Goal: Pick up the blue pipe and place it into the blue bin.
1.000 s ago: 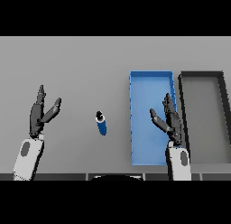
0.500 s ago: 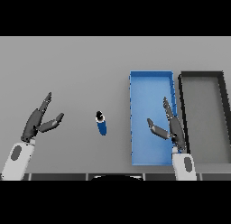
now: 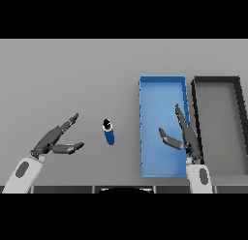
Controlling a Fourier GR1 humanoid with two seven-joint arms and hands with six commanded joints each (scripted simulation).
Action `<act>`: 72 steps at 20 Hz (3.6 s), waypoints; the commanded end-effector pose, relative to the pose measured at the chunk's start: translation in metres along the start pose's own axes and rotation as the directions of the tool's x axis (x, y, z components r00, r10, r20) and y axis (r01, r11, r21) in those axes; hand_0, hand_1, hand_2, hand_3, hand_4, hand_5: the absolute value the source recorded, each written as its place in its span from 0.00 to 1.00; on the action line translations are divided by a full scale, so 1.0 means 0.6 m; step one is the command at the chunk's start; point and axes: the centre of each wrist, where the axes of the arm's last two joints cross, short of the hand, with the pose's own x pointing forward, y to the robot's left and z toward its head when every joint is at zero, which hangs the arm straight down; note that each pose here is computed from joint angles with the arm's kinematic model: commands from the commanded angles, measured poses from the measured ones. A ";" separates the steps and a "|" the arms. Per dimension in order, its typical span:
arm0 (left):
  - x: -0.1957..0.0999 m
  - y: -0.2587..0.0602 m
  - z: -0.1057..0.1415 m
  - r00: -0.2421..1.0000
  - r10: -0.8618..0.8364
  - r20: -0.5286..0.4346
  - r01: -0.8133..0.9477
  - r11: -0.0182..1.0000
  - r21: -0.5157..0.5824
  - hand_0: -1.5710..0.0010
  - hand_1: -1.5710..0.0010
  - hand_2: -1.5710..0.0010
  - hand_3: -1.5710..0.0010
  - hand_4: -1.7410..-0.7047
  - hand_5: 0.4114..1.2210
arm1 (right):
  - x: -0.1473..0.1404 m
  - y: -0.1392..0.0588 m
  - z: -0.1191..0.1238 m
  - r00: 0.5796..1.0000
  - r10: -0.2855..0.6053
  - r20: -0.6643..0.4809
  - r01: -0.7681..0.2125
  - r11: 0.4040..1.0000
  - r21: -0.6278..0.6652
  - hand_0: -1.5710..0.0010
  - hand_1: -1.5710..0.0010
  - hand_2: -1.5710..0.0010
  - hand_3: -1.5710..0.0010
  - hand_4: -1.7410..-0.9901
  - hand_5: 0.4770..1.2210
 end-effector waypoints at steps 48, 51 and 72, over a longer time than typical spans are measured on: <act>0.129 -0.197 -0.199 0.906 0.211 0.367 -0.129 0.963 -0.236 0.01 0.01 0.01 0.08 0.01 1.00 | -0.008 -0.011 0.011 1.000 0.023 -0.004 -0.023 1.000 -0.015 1.00 1.00 1.00 1.00 0.71 0.22; 0.135 -0.208 -0.196 0.911 0.207 0.355 -0.117 0.959 -0.258 0.00 0.00 0.00 0.08 0.01 1.00 | -0.007 -0.010 0.017 1.000 0.019 -0.003 -0.019 1.000 -0.015 1.00 1.00 1.00 1.00 0.74 0.20; 0.126 -0.200 -0.201 0.927 0.178 0.330 -0.092 0.961 -0.259 0.00 0.00 0.00 0.08 0.01 1.00 | 0.142 -0.028 -0.028 0.957 -0.222 0.185 0.112 0.875 0.472 1.00 1.00 1.00 1.00 0.59 0.06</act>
